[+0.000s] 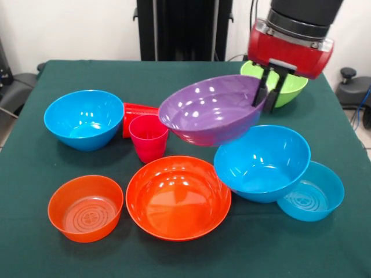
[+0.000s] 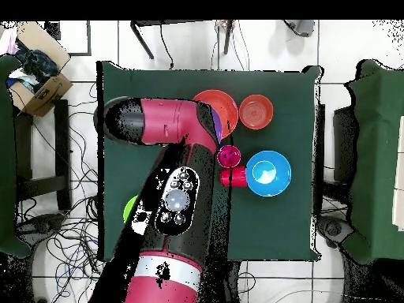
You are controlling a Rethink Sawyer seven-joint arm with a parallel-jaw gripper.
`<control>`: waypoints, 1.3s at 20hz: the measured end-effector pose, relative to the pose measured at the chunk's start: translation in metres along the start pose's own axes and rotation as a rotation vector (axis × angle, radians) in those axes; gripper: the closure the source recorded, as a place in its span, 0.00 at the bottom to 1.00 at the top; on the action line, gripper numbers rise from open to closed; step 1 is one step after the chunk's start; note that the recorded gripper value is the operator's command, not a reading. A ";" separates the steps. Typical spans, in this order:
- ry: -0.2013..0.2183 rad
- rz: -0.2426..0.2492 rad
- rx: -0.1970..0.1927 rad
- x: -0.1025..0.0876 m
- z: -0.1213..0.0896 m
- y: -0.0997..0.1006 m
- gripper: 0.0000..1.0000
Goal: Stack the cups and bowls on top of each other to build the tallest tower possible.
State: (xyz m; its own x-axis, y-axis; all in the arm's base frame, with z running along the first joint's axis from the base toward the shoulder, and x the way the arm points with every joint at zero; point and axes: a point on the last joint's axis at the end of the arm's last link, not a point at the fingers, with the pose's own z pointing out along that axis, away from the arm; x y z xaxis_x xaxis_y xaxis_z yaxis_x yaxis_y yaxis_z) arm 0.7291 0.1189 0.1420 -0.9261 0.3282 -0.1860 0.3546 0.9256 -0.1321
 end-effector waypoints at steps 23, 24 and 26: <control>0.035 0.026 0.007 0.032 0.041 0.058 1.00; 0.036 0.028 0.009 0.031 0.042 0.058 1.00; 0.037 0.034 0.013 0.030 0.047 0.058 1.00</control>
State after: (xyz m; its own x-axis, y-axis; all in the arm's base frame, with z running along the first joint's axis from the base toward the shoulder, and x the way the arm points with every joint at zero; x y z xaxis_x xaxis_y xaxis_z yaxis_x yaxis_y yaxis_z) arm 0.7276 0.1736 0.0833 -0.9175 0.3664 -0.1547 0.3874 0.9114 -0.1388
